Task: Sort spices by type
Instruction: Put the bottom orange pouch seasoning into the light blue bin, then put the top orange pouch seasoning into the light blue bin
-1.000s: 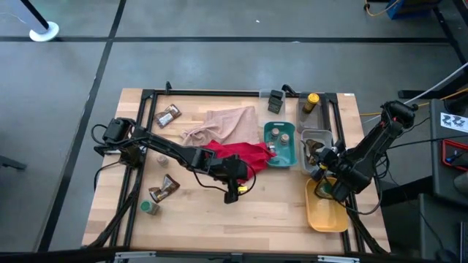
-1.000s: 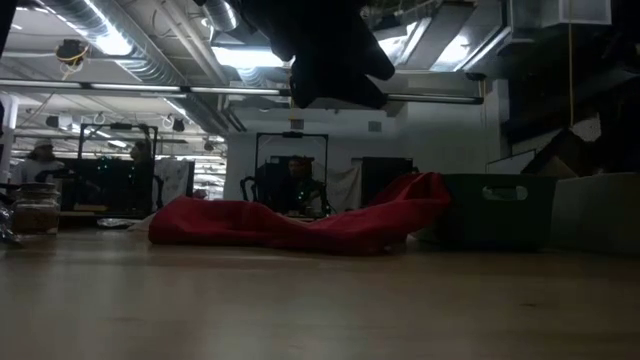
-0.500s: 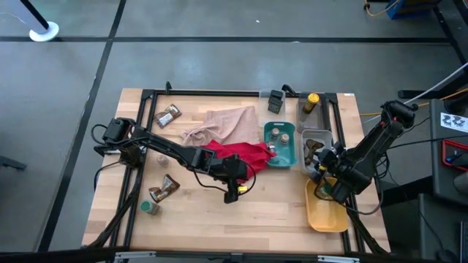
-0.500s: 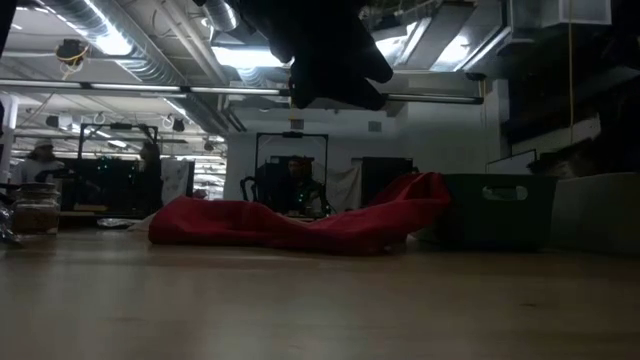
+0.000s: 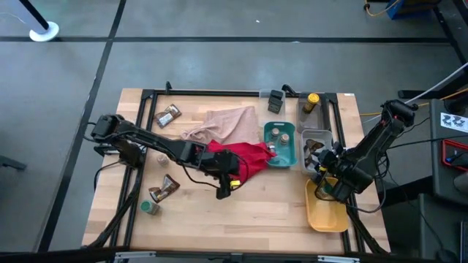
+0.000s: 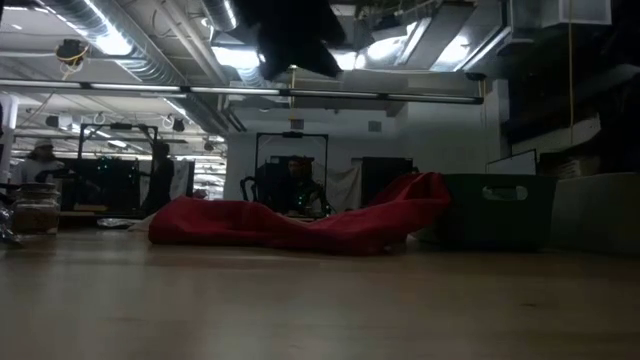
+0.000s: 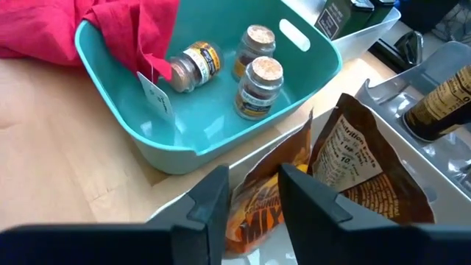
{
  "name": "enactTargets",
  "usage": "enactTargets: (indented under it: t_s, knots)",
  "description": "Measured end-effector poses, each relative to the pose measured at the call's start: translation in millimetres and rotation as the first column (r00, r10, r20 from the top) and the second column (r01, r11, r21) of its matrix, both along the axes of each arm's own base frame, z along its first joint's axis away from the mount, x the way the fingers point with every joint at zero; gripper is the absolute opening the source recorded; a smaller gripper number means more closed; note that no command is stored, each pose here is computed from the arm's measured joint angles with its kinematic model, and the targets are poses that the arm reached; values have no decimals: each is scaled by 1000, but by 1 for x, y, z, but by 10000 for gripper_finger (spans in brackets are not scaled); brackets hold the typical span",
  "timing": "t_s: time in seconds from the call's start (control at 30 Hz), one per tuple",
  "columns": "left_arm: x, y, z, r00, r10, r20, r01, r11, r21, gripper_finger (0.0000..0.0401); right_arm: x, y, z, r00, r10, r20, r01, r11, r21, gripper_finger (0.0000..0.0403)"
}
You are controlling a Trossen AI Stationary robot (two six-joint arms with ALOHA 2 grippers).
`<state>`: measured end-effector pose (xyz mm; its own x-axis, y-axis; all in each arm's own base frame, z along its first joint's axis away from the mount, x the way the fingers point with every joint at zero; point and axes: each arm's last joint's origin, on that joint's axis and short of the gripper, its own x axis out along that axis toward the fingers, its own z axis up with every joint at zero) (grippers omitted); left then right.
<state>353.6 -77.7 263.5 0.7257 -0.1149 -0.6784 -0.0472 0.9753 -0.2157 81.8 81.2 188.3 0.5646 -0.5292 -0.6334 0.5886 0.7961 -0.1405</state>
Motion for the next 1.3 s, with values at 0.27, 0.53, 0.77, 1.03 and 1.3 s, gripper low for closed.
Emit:
enactTargets:
  t_s: [0.27,0.53,0.77,1.03,1.3]
  knots:
    - [-37,20,24,964,247,-97,-242,968,63,164,-3,-5,6,999,-2,38,0,998,56,120]
    - [-63,57,33,865,462,-195,-448,887,113,164,-4,-6,8,999,-4,49,0,997,71,120]
    - [-61,80,34,840,509,-186,-493,861,126,164,-5,-8,9,998,-7,62,2,996,89,120]
    - [-62,91,34,827,531,-186,-513,847,137,164,-2,-9,24,971,13,239,-20,999,29,120]
    - [-64,100,33,807,555,-204,-535,832,147,164,1,-5,38,961,7,275,-26,998,64,120]
